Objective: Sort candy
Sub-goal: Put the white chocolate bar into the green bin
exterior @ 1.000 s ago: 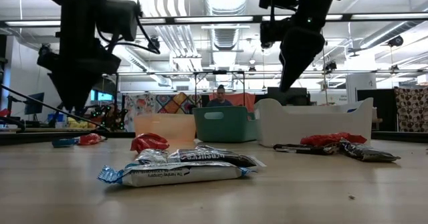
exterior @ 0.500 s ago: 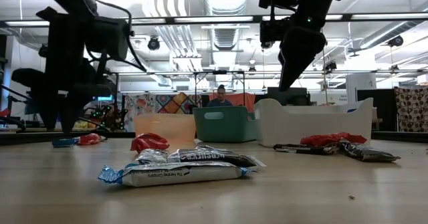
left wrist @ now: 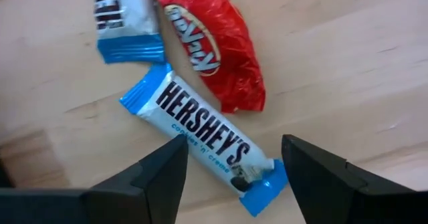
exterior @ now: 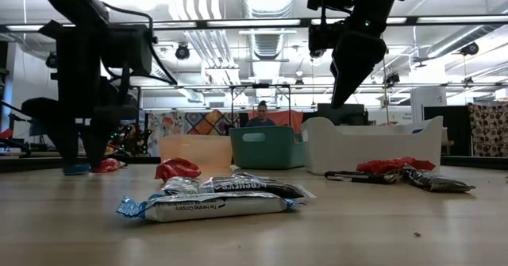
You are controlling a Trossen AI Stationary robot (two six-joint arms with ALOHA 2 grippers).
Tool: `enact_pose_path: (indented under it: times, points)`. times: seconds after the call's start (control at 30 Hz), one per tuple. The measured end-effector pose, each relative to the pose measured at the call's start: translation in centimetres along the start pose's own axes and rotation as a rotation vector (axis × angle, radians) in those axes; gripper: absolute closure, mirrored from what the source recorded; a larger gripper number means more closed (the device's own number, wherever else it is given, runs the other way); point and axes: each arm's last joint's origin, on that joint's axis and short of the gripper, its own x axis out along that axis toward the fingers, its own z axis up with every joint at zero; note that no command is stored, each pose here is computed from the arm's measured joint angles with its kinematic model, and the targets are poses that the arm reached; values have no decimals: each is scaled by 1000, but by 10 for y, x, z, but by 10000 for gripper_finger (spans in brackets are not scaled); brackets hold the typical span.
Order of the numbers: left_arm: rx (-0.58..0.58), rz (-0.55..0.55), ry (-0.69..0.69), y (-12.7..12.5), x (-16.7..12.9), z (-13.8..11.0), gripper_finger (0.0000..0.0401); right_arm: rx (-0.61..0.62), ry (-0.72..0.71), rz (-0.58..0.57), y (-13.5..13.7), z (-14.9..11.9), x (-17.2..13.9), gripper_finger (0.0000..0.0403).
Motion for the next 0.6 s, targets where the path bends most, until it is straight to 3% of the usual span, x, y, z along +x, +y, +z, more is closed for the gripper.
enact_pose_path:
  times: [0.3,0.6]
  points:
    - [-20,-7,-19,2,6,-2,183,0,0,0,0,0,0,209]
    - [-12,16,-20,5,7,-3,261,10,-1,0,0,0,0,209]
